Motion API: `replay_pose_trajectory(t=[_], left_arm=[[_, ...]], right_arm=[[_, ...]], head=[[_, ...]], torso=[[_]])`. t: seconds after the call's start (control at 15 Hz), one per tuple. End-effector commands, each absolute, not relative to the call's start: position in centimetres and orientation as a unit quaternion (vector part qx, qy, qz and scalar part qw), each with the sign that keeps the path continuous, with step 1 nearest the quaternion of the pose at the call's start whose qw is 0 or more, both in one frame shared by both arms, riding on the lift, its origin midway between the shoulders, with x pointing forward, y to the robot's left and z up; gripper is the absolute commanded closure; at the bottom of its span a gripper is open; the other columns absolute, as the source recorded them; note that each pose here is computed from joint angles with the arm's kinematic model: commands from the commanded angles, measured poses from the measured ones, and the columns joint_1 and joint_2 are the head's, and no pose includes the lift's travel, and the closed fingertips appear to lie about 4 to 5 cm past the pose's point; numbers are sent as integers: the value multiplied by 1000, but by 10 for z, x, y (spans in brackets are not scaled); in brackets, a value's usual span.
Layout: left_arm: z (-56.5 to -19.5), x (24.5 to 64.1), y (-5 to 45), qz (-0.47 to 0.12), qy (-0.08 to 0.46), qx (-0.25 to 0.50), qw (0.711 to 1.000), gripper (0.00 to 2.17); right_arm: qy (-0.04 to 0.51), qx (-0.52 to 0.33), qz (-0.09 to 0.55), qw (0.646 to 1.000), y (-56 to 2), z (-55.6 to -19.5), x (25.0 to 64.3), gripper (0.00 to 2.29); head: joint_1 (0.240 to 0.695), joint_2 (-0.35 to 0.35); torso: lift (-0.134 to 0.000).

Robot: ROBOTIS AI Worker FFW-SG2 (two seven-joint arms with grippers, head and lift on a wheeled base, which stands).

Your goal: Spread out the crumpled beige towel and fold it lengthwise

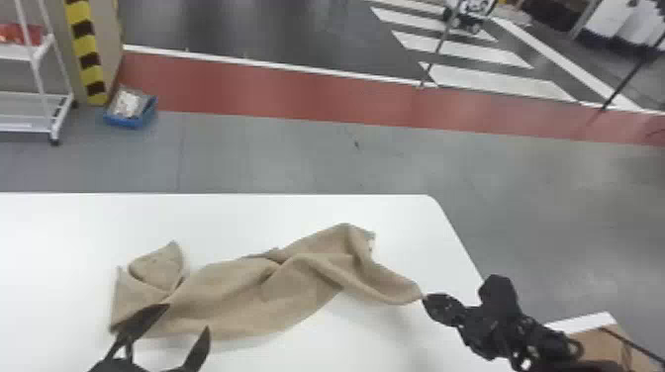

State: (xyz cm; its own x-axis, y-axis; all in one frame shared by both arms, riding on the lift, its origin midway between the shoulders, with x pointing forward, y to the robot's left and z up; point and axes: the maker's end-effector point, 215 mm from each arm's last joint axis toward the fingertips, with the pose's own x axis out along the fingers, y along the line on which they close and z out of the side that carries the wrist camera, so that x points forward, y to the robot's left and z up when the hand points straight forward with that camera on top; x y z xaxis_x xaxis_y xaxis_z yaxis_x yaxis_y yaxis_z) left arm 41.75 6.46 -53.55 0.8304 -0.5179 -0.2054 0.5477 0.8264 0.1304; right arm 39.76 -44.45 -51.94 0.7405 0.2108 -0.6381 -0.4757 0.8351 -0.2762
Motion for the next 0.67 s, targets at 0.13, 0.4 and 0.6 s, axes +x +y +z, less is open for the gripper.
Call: replay_pose_trajectory(t=[0.13, 0.4, 0.6], left_arm=[[-553, 426, 59, -292, 115, 104, 944, 451], [-572, 423, 61, -300, 157, 130, 932, 451], [-576, 426, 72, -292, 166, 134, 932, 785]], right_arm=[[305, -217, 183, 909, -462, -518, 404, 1443], [306, -212, 181, 910, -463, -520, 403, 1443], [302, -210, 181, 912, -463, -518, 404, 1443]], head=[[695, -350], [695, -350], [695, -350]], torso=[[0], [0], [0]])
